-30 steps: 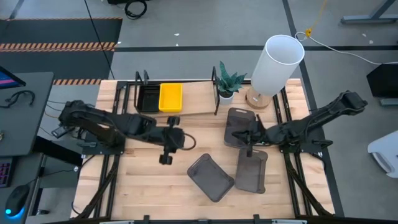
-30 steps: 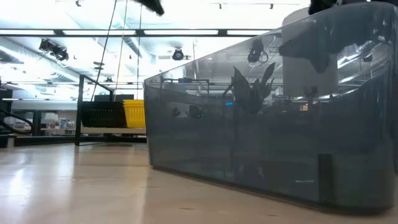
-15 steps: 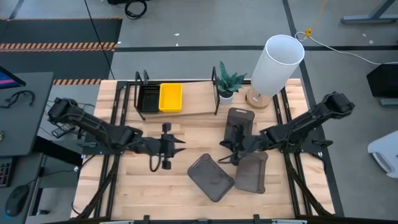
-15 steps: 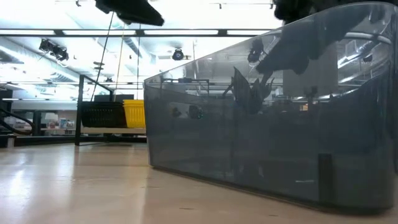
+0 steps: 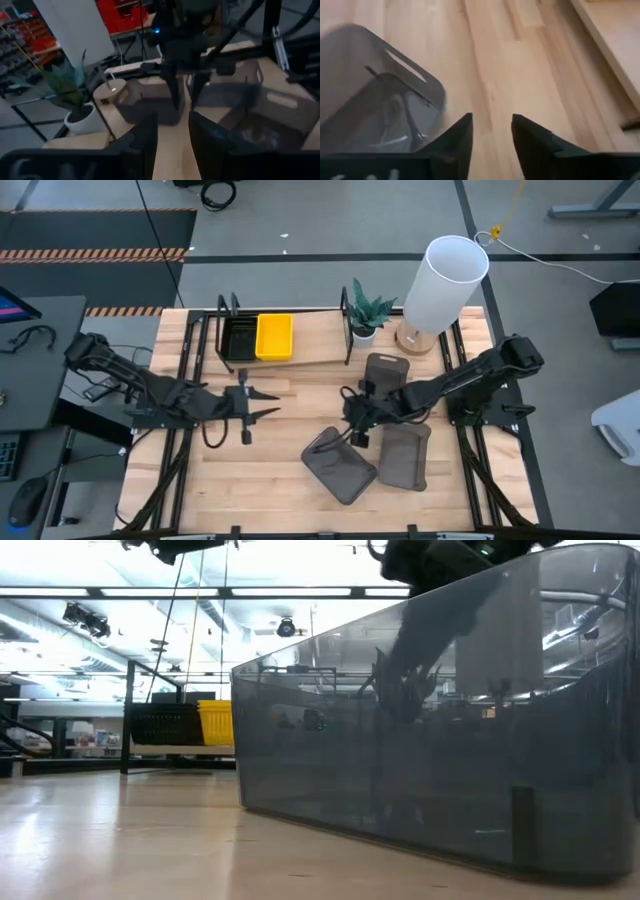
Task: Stack baskets on shelf by color
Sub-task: Stack the top black bin on top of the bottom right black bin
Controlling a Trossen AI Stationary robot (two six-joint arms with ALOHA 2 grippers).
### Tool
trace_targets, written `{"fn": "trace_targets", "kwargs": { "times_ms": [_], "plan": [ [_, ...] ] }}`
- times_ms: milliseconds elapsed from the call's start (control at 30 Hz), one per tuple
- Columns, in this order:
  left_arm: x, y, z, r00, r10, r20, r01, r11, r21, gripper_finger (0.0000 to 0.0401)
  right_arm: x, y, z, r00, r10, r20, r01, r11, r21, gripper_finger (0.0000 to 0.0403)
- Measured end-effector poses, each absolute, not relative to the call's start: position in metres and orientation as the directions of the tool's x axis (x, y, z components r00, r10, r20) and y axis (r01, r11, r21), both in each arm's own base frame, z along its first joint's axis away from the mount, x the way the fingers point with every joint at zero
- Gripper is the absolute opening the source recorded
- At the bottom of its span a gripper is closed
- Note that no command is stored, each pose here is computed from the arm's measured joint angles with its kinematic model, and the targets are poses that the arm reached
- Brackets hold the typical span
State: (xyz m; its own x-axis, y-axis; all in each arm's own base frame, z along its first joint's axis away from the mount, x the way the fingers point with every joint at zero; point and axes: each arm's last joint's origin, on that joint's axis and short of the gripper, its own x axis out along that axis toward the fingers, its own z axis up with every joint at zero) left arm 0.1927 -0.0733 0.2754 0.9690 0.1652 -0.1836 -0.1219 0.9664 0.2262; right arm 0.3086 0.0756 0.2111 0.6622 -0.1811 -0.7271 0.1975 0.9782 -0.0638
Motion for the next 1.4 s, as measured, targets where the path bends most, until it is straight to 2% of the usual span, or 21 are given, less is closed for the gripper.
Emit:
{"fn": "trace_targets", "kwargs": {
  "times_ms": [167, 300, 433, 600, 767, 1167, 1300, 1400],
  "plan": [
    [0.18, -0.068, 0.266, 0.978, 0.169, -0.121, -0.138, 0.963, 0.231, 0.0116, 0.327, 0.077, 0.216, 0.651, -0.152, -0.744, 0.142, 0.987, -0.078, 0.0177],
    [0.167, -0.063, 0.262, 0.982, 0.171, -0.08, -0.153, 0.969, 0.195, 0.0116, 0.331, 0.072, 0.223, 0.594, -0.178, -0.785, 0.136, 0.983, -0.121, 0.0185],
    [0.152, -0.058, 0.256, 0.986, 0.164, -0.043, -0.156, 0.977, 0.148, 0.0116, 0.325, 0.061, 0.224, 0.486, -0.217, -0.847, 0.183, 0.973, -0.144, 0.0183],
    [0.134, -0.05, 0.249, 0.975, 0.223, 0.01, -0.222, 0.968, 0.112, 0.0116, 0.306, 0.051, 0.218, 0.295, -0.249, -0.923, 0.244, 0.953, -0.179, 0.0185],
    [0.12, -0.041, 0.238, 0.964, 0.256, 0.075, -0.262, 0.962, 0.081, 0.0116, 0.292, 0.051, 0.215, 0.171, -0.253, -0.952, 0.279, 0.939, -0.199, 0.0185],
    [0.099, -0.03, 0.23, 0.944, 0.275, 0.182, -0.281, 0.96, 0.005, 0.0116, 0.278, 0.041, 0.185, 0.08, -0.202, -0.976, 0.264, 0.949, -0.175, 0.0171],
    [0.098, -0.029, 0.23, 0.939, 0.289, 0.184, -0.294, 0.956, 0.0, 0.0117, 0.279, 0.037, 0.178, 0.108, -0.19, -0.976, 0.233, 0.959, -0.161, 0.0145],
    [0.098, -0.029, 0.23, 0.94, 0.289, 0.182, -0.289, 0.957, -0.03, 0.0117, 0.282, 0.037, 0.178, 0.134, -0.184, -0.974, 0.215, 0.964, -0.153, 0.0109]
  ]
}}
